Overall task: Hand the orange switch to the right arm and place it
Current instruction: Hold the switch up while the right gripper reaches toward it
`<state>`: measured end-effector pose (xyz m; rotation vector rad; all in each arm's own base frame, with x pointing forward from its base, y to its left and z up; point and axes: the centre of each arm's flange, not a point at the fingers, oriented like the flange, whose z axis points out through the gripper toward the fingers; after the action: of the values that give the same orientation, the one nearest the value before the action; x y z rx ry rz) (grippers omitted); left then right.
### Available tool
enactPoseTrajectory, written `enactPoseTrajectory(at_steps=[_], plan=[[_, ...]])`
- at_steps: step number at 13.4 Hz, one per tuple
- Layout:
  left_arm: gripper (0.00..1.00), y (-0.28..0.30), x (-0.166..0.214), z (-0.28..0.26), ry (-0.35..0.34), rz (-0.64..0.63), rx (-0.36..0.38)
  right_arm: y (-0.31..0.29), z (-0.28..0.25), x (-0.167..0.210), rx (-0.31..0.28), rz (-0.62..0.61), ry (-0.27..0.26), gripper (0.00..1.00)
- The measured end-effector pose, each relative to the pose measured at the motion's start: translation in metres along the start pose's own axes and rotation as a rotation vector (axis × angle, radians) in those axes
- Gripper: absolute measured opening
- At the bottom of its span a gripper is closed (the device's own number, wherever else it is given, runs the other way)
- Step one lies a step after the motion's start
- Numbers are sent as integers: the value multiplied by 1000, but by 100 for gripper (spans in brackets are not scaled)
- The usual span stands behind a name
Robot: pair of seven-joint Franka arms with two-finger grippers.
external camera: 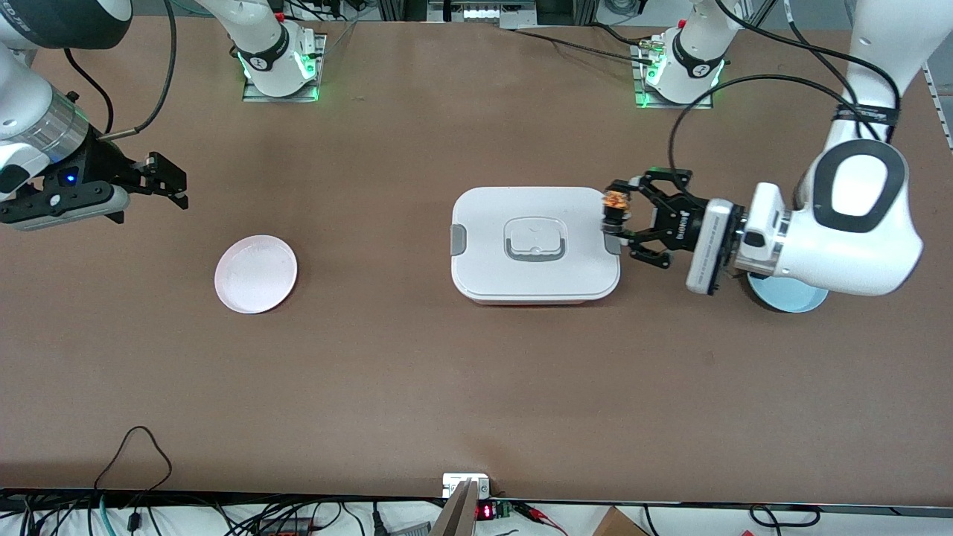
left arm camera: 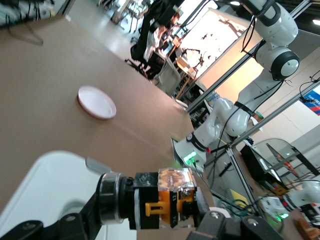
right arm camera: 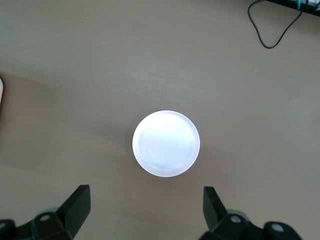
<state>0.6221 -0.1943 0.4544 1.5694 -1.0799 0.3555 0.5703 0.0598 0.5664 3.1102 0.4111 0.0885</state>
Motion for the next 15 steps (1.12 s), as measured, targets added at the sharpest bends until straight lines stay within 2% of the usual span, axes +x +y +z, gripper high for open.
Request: enactPoseTrajectory(at_steps=[2,3,4,7,12,15], plan=[[72,3,15,19,36,81,30,-2,9,-3,14,-7,-49,100],[72,3,18,21,52,113,45,-5,11,-4,47,-7,-70,100],[72,3,21,23,69,143,60,-13,14,-5,114,-9,-81,100],[72,-1,27,38,92,282,127,-39,23,-5,401,-16,-110,100],[72,-12,10,86,218,448,99,-69,90,15,946,78,-168,100],[72,-14,9,96,247,456,125,-93,134,21,1217,125,-161,100]])
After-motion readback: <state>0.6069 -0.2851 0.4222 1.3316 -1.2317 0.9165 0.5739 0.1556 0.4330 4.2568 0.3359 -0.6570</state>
